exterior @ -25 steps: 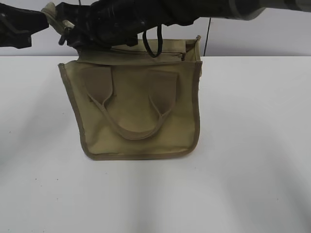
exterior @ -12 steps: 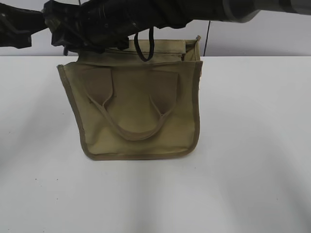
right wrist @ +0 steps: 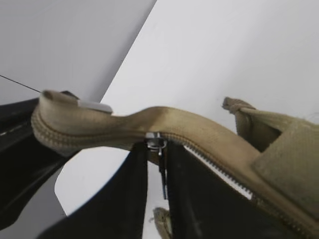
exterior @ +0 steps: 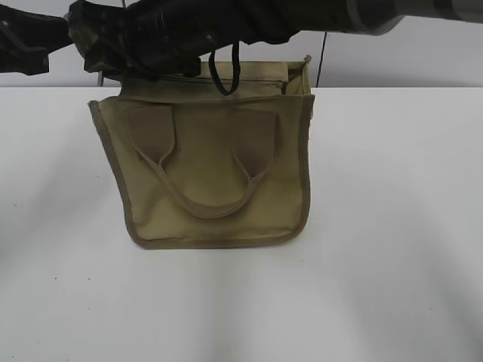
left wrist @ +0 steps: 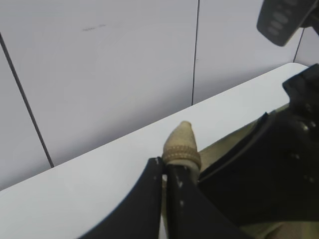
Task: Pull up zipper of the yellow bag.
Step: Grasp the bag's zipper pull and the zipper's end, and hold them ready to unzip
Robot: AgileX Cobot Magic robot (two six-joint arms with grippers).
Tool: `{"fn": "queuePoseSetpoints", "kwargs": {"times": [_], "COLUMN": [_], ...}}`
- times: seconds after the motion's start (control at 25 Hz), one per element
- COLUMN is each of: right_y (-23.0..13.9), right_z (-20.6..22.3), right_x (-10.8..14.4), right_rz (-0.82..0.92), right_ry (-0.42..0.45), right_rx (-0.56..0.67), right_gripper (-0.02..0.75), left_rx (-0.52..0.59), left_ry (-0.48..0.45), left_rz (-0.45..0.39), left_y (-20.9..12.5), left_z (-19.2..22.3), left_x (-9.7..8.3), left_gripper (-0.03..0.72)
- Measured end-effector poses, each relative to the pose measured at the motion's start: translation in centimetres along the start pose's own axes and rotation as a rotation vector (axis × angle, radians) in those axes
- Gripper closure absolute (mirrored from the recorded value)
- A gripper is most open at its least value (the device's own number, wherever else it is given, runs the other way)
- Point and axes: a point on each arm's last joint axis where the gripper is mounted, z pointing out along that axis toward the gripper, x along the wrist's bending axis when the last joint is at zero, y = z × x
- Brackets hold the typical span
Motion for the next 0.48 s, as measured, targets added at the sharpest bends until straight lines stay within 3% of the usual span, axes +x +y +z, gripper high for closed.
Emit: {"fn": "queuePoseSetpoints", "kwargs": {"times": [0.2, 0.48], "right_y": [0.1, 0.3], "right_z": [-0.2, -0.7], "right_x": [-0.4, -1.2], "right_rz": [0.007, 0.050], "right_ry": [0.003, 0.019], "right_rx": [0.016, 0.073], "right_gripper": [0.740, 0.748], "left_rx": [0.000, 0.014], "left_ry": [0.000, 0.018], "left_rz": [0.000, 0.001], "left_y": [0.0, -0.1], "left_z": [0.0, 0.0], "left_x": [0.0, 0.2], "left_gripper": [0.700, 0.700]}}
